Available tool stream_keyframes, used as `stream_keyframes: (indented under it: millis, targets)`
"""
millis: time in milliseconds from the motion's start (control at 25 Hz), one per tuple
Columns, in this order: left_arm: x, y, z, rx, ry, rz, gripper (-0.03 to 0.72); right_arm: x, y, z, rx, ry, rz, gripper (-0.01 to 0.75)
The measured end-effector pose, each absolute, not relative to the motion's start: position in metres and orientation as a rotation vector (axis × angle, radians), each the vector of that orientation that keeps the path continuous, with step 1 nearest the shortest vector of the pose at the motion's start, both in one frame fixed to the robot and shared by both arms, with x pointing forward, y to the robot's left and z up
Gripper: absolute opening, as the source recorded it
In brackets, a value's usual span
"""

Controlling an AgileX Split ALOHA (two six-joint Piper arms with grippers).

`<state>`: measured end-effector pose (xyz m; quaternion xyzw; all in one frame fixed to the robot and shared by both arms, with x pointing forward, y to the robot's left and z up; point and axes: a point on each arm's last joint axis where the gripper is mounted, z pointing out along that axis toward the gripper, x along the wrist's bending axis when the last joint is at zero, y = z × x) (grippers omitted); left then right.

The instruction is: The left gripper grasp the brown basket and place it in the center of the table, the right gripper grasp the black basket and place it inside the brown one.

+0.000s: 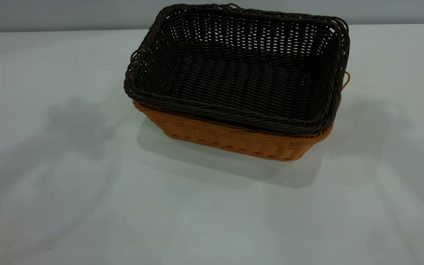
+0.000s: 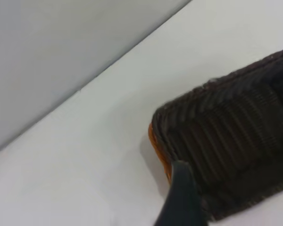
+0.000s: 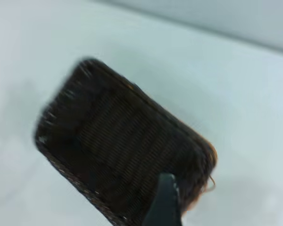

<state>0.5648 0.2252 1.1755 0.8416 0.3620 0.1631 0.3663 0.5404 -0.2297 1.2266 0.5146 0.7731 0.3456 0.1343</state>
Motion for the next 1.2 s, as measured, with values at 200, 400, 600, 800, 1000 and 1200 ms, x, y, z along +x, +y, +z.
stream_keyframes:
  millis: [200, 400, 600, 800, 1000, 1200]
  targets:
    - [0.524, 0.24, 1.202, 2.155, 1.146, 0.434, 0.51, 0.462, -0.237, 1.265, 1.361, 2.159, 1.133, 0.59]
    - [0.494, 0.252, 1.222, 2.005, 1.402, 0.472, 0.51, 0.386, -0.244, 1.244, 1.332, 2.184, 1.163, 0.589]
    - [0.465, 0.26, 1.226, 2.035, 1.477, 0.473, 0.51, 0.328, -0.25, 1.197, 1.341, 2.207, 1.169, 0.589]
    - [0.43, 0.266, 1.209, 2.058, 1.504, 0.466, 0.51, 0.28, -0.257, 1.154, 1.321, 2.19, 1.182, 0.589]
    - [0.39, 0.271, 1.169, 2.104, 1.556, 0.399, 0.51, 0.248, -0.265, 1.12, 1.277, 2.139, 1.154, 0.589]
    - [0.343, 0.276, 1.141, 2.094, 1.554, 0.412, 0.51, 0.234, -0.275, 1.092, 1.238, 2.014, 1.109, 0.588]
